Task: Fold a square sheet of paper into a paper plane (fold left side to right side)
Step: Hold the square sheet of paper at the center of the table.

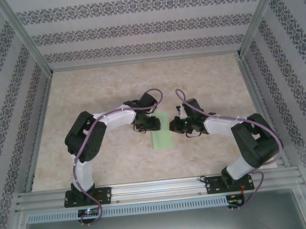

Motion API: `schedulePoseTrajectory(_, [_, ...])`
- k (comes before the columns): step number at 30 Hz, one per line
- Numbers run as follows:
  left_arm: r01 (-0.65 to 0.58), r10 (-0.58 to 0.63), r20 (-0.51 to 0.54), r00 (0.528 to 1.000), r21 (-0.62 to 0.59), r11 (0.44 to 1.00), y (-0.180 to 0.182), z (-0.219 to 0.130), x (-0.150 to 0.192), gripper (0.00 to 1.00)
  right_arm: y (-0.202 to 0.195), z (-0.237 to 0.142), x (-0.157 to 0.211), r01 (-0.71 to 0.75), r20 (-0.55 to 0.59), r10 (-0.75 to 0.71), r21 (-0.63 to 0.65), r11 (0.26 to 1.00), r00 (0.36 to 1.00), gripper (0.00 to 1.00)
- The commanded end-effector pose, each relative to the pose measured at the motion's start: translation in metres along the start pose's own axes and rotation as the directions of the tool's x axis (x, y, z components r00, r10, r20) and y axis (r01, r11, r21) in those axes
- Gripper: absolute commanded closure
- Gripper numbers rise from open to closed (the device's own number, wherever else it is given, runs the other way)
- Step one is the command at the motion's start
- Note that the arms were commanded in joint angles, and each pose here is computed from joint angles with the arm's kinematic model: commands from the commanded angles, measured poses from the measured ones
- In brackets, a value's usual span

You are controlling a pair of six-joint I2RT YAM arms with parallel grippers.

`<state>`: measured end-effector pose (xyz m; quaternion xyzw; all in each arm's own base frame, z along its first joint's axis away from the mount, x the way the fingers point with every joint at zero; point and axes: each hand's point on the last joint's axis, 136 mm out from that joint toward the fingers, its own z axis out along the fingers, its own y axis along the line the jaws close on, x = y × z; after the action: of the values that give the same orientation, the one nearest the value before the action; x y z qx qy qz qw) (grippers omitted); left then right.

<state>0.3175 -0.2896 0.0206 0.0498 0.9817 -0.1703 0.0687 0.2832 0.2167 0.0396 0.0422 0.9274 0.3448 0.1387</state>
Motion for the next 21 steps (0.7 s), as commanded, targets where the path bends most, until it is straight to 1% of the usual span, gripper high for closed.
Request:
schedulePoseTrajectory(1, [-0.011, 0.007, -0.073, 0.997, -0.049, 0.999, 0.011, 0.038, 0.022, 0.47, 0.013, 0.004, -0.003, 0.018, -0.006, -0.019, -0.032, 0.999, 1.000, 0.99])
schedulePoseTrajectory(8, [-0.013, 0.009, -0.077, 0.997, -0.049, 0.999, 0.011, 0.038, 0.023, 0.47, 0.014, 0.015, 0.001, 0.021, -0.046, -0.022, -0.028, 0.999, 0.999, 0.99])
schedulePoseTrajectory(21, [-0.015, 0.012, -0.069, 0.998, -0.045, 0.999, 0.010, 0.036, 0.022, 0.47, -0.019, 0.030, 0.020, 0.012, -0.141, 0.004, 0.116, 0.993, 0.990, 1.00])
